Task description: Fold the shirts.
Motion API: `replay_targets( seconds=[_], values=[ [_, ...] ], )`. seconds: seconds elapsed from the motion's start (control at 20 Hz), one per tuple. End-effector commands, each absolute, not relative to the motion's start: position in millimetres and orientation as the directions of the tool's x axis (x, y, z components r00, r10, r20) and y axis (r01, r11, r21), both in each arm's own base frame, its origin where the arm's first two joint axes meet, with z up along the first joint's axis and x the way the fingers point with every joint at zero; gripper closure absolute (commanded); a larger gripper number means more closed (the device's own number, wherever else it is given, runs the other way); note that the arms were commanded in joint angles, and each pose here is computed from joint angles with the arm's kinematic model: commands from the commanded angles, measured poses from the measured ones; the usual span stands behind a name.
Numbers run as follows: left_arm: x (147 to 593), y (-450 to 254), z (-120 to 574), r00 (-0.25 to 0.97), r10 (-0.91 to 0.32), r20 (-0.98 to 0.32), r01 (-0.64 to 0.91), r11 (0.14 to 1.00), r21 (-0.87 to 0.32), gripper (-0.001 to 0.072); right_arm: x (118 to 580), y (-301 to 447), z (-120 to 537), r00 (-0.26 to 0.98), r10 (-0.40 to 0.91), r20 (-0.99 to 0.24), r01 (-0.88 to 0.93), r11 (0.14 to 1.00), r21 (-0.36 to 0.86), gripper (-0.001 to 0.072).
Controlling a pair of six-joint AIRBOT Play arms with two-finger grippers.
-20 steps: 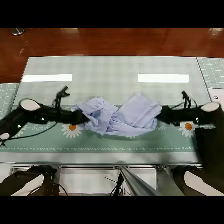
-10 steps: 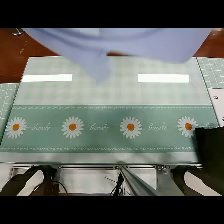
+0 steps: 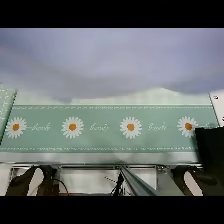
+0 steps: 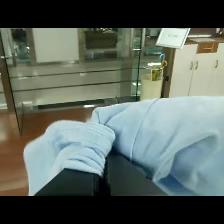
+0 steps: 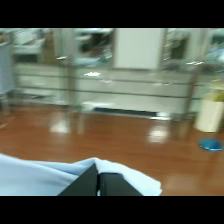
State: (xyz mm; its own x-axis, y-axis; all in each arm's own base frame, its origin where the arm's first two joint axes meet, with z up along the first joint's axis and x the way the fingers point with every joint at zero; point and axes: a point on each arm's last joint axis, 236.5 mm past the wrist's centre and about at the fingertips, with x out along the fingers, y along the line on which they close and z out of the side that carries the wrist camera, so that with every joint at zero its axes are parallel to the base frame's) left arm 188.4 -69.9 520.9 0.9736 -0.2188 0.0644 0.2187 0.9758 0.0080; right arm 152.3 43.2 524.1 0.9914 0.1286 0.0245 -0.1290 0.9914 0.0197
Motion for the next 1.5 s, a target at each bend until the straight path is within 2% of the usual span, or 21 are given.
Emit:
replay_targets(
  seconds=[0.0, 0.1, 0.2, 0.35, 0.45, 0.55, 0.7, 0.85, 1.0, 1.15, 1.2, 1.25, 1.3, 1.35, 1.4, 1.45],
  values=[
    [145.0, -81.6, 507.0, 0.970, -0.240, 0.045, 0.238, 0.970, 0.043, 0.0685, 108.4, 25.0, 501.0, 1.000, 0.022, -0.002, -0.021, 1.000, 0.010, 0.0687],
    [148.8, -86.1, 487.4, 0.959, -0.283, -0.001, 0.283, 0.958, 0.040, 0.0685, 114.5, 23.1, 484.9, 0.998, 0.018, -0.059, -0.017, 1.000, 0.016, 0.0688],
    [175.5, -87.5, 449.1, 0.941, -0.323, -0.107, 0.320, 0.947, -0.043, 0.0685, 136.1, 21.0, 463.5, 0.991, 0.024, -0.130, -0.020, 0.999, 0.031, 0.0687],
    [222.9, -106.2, 357.1, 0.830, -0.476, -0.290, 0.398, 0.870, -0.291, 0.0685, 186.7, 13.9, 404.6, 0.955, 0.033, -0.293, -0.013, 0.998, 0.069, 0.0688],
    [256.2, -108.2, 282.5, 0.766, -0.533, -0.359, 0.359, 0.819, -0.448, 0.0685, 228.0, 7.5, 348.9, 0.901, 0.041, -0.432, 0.002, 0.995, 0.099, 0.0688],
    [293.8, -101.3, 203.0, 0.750, -0.526, -0.402, 0.257, 0.791, -0.556, 0.0685, 275.5, -0.1, 298.3, 0.847, 0.049, -0.529, 0.018, 0.993, 0.120, 0.0688],
    [344.1, -105.0, 116.6, 0.735, -0.492, -0.467, 0.160, 0.795, -0.585, 0.0685, 356.1, -11.8, 241.6, 0.786, 0.062, -0.615, 0.044, 0.987, 0.156, 0.0688],
    [400.8, -113.7, 67.1, 0.714, -0.450, -0.536, 0.075, 0.811, -0.581, 0.0685, 433.1, -0.9, 185.5, 0.732, 0.167, -0.660, 0.047, 0.955, 0.293, 0.0688],
    [442.3, -131.6, 40.8, 0.647, -0.484, -0.589, 0.062, 0.803, -0.593, 0.0684, 496.5, 14.8, 138.4, 0.683, 0.283, -0.674, 0.056, 0.899, 0.434, 0.0687],
    [469.6, -145.9, 36.8, 0.602, -0.531, -0.596, 0.079, 0.783, -0.618, 0.0682, 535.5, 26.1, 102.6, 0.641, 0.362, -0.677, 0.082, 0.844, 0.530, 0.0687],
    [474.5, -147.8, 38.1, 0.595, -0.540, -0.595, 0.087, 0.780, -0.620, 0.0649, 543.7, 30.0, 92.9, 0.631, 0.389, -0.672, 0.099, 0.818, 0.566, 0.0686],
    [477.3, -147.7, 41.4, 0.591, -0.547, -0.593, 0.093, 0.776, -0.623, 0.0402, 548.9, 31.5, 86.3, 0.622, 0.411, -0.667, 0.114, 0.795, 0.596, 0.0678],
    [478.0, -144.0, 45.6, 0.587, -0.553, -0.592, 0.096, 0.773, -0.627, -0.0006, 552.2, 30.2, 84.2, 0.618, 0.433, -0.657, 0.122, 0.772, 0.623, 0.0471],
    [474.7, -136.5, 49.9, 0.568, -0.564, -0.600, 0.102, 0.771, -0.628, 0.0007, 552.1, 24.3, 86.4, 0.617, 0.446, -0.649, 0.121, 0.761, 0.638, 0.0142],
    [467.2, -124.5, 51.9, 0.531, -0.573, -0.625, 0.110, 0.777, -0.620, 0.0007, 547.1, 14.9, 89.0, 0.607, 0.452, -0.654, 0.121, 0.761, 0.638, 0.0084],
    [452.9, -106.4, 51.2, 0.467, -0.580, -0.667, 0.114, 0.788, -0.605, 0.0007, 535.7, 3.6, 91.2, 0.578, 0.462, -0.673, 0.112, 0.772, 0.626, 0.0084]
  ],
)
